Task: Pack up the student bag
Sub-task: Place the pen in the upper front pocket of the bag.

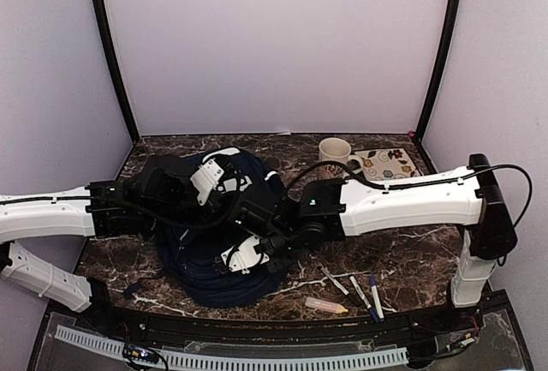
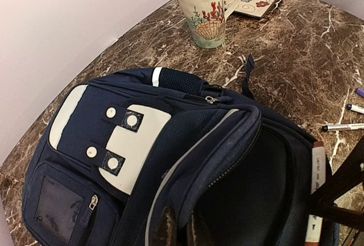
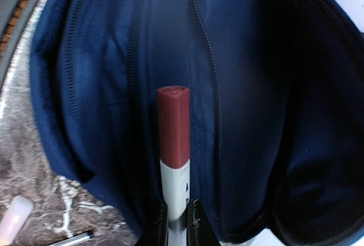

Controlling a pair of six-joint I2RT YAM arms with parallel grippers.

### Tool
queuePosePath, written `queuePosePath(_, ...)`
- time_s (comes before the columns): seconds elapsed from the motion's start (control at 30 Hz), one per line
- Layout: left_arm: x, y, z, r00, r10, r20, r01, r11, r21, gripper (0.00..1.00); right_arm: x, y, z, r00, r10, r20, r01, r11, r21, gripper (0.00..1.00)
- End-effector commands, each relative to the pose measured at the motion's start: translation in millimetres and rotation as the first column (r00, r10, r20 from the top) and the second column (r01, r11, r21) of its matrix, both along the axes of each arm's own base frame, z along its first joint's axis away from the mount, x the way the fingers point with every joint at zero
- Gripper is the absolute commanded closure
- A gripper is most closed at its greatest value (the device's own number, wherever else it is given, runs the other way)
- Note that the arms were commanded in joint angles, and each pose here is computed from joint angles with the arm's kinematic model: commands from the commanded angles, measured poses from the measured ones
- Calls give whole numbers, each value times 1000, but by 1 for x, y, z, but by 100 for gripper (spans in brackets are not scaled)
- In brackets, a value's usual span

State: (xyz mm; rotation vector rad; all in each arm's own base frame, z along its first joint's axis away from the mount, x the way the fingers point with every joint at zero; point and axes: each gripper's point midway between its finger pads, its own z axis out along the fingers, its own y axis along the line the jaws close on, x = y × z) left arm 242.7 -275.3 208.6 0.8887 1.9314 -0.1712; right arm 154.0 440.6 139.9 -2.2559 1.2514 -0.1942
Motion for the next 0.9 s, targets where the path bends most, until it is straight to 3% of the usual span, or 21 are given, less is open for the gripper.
queuePosePath(0.0, 7, -7, 67, 996, 12, 88, 4, 983, -182, 100, 23, 33, 30, 982, -5, 189, -15, 995, 103, 96)
queuePosePath(0.2, 6, -11, 69, 997, -1, 78, 17, 979, -201, 100, 51, 56, 19, 927, 7, 376, -45, 995, 91, 96)
queuePosePath(0.37, 6, -13, 70, 997, -10, 70, 25, 977, -213, 100, 71, 75, 8, 902, -12, 431, -44, 992, 121, 93)
queuePosePath(0.57, 5, -9, 70, 997, -1, 71, 16, 977, -212, 100, 94, 87, 35, 855, -151, 497, 0, 956, 292, 56)
queuePosePath(0.7, 6, -5, 67, 997, 10, 72, 5, 979, -206, 100, 70, 80, 54, 935, -152, 320, 30, 934, 357, 52)
queuePosePath(0.87, 9, 0, 63, 997, 32, 75, -16, 979, -204, 100, 17, 52, 46, 998, -55, 22, 46, 953, 301, 52)
